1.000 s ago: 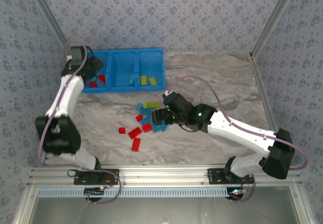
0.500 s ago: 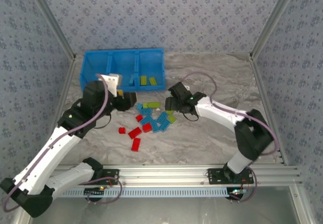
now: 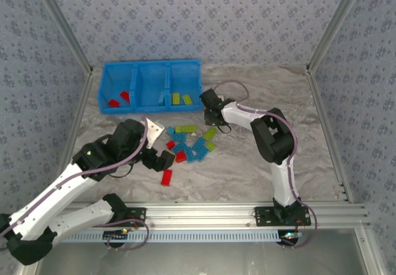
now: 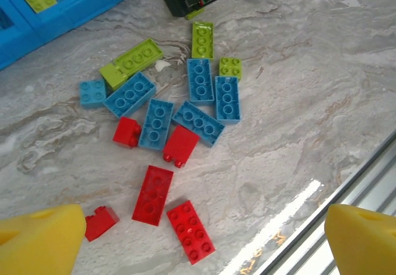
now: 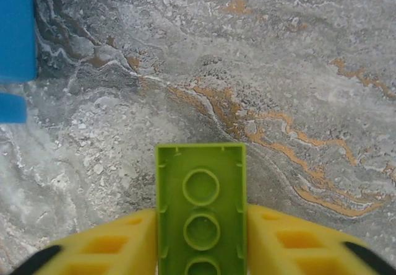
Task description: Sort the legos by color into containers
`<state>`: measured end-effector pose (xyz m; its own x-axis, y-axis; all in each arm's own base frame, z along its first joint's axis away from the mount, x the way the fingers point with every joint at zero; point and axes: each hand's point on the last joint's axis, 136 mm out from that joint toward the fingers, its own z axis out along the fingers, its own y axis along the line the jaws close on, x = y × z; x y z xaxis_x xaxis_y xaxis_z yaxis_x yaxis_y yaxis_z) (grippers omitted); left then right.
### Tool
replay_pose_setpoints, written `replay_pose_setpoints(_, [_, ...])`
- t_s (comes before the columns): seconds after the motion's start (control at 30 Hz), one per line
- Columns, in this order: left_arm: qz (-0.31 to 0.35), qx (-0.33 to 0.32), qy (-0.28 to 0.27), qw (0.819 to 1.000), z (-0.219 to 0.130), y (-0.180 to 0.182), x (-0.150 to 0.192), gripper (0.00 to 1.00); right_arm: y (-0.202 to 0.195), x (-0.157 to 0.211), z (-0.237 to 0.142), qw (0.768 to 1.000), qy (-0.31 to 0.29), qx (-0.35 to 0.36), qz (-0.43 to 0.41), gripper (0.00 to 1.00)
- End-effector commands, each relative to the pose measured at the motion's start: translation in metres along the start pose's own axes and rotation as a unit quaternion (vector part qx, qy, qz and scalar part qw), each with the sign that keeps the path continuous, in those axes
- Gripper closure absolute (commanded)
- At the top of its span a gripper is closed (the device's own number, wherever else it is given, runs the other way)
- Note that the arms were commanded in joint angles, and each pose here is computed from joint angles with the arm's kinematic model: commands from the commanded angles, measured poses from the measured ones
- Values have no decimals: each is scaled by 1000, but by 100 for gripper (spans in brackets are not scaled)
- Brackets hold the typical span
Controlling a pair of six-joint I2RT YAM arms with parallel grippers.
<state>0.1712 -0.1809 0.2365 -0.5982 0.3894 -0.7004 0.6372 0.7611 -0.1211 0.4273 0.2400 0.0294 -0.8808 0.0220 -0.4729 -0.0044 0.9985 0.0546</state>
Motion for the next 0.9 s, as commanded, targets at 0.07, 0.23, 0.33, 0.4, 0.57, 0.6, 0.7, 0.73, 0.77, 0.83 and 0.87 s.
replay_pose_setpoints(0.07, [18,-26,4,999,1,10,11,1,2,-11,-29,1000,-17,-21,-1,74])
replay_pose_setpoints(0.23, [6,-70,-10,998,-5,27,12,1,19,-42,-113,992,-111,-43,-28,74])
replay_pose_setpoints(0.33, [-11,-94,-31,995,-11,38,12,1,49,-54,-155,982,-161,-79,-51,73])
replay_pose_setpoints(0.4, [-25,-104,-44,993,-15,45,13,1,70,-60,-169,976,-182,-92,-69,72])
replay_pose_setpoints(0.57, [-45,-124,-54,990,-19,57,15,1,114,-86,-151,972,-194,-98,-89,72])
replay_pose_setpoints(0.6, [-44,-125,-53,990,-19,57,15,1,119,-91,-142,972,-193,-94,-91,72])
replay_pose_setpoints(0.7, [-44,-131,-50,989,-18,60,17,1,136,-107,-112,973,-192,-84,-94,72])
replay_pose_setpoints(0.73, [-44,-134,-48,989,-18,61,17,1,140,-112,-102,974,-189,-82,-93,72])
replay_pose_setpoints(0.77, [-45,-136,-47,989,-18,62,18,1,142,-116,-91,975,-187,-78,-91,72])
replay_pose_setpoints(0.83, [-47,-136,-47,989,-18,62,18,1,147,-122,-75,976,-183,-77,-91,70])
replay_pose_setpoints(0.87, [-47,-136,-46,988,-18,63,18,1,149,-124,-67,977,-179,-76,-92,68])
